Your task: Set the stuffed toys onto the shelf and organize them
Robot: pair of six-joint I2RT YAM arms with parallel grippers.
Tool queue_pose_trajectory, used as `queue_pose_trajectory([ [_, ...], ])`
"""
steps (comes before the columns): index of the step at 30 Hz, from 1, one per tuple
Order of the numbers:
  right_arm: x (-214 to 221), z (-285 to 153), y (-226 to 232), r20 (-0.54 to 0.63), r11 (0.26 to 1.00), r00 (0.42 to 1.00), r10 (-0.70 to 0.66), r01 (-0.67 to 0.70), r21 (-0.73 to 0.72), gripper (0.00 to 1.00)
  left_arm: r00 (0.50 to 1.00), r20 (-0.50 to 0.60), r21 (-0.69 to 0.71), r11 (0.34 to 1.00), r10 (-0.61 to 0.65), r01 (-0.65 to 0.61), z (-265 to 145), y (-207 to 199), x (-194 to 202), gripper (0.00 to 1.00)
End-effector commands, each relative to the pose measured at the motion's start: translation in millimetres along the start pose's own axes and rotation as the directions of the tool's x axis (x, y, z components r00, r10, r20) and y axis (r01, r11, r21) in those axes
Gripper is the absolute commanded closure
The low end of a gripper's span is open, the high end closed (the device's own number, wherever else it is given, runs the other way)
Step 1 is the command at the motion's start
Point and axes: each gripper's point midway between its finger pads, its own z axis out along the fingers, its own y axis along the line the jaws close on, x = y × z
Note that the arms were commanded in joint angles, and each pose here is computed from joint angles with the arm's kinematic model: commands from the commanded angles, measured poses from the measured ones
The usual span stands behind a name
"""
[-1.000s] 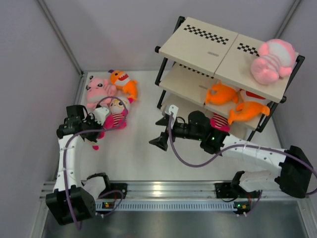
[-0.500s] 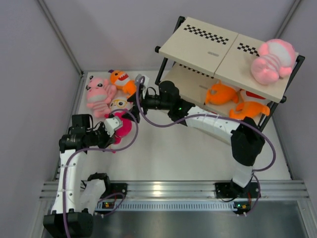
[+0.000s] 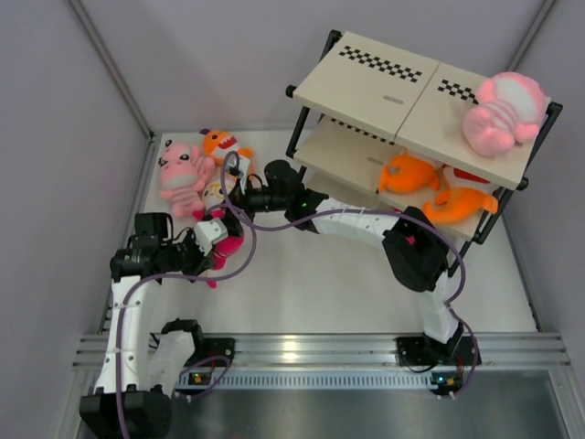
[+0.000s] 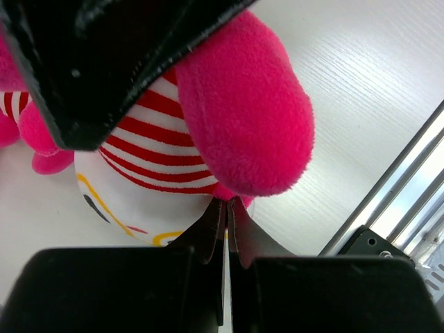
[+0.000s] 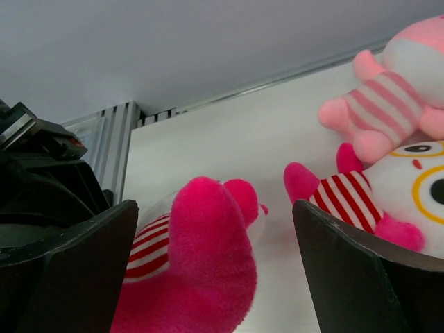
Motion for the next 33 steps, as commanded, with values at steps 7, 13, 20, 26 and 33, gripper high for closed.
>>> queue_pose_trajectory([
  [7,-11,-25,39,0.055,0.997,0.996,-0.065,0.063,0.032,1.0,1.0,-0.01,0.0,1.0,-0.03,0.03,0,0,1,0.99],
  [13,-1,-117,-2,0.164,0.804,0.981,-0.1,-0.018,0.595,1.0,0.99,-0.11,-0.085,0.994,-0.083,0.074,-3,14,19,0.44],
  [20,18,-260,-40,0.345,0.327,0.919,-0.192,-0.271,0.905,1.0,0.988,-0.121,-0.122,0.989,-0.099,0.084,-8,19,19,0.4],
  [26,2,-327,-37,0.52,0.18,0.758,-0.395,-0.491,0.852,1.0,0.988,-0.123,-0.128,0.989,-0.09,0.074,-9,19,21,0.41],
  [33,-10,-331,-43,0.465,0.097,0.715,-0.522,-0.492,0.865,1.0,0.983,-0.149,-0.128,0.988,-0.109,0.09,-6,18,30,0.41],
])
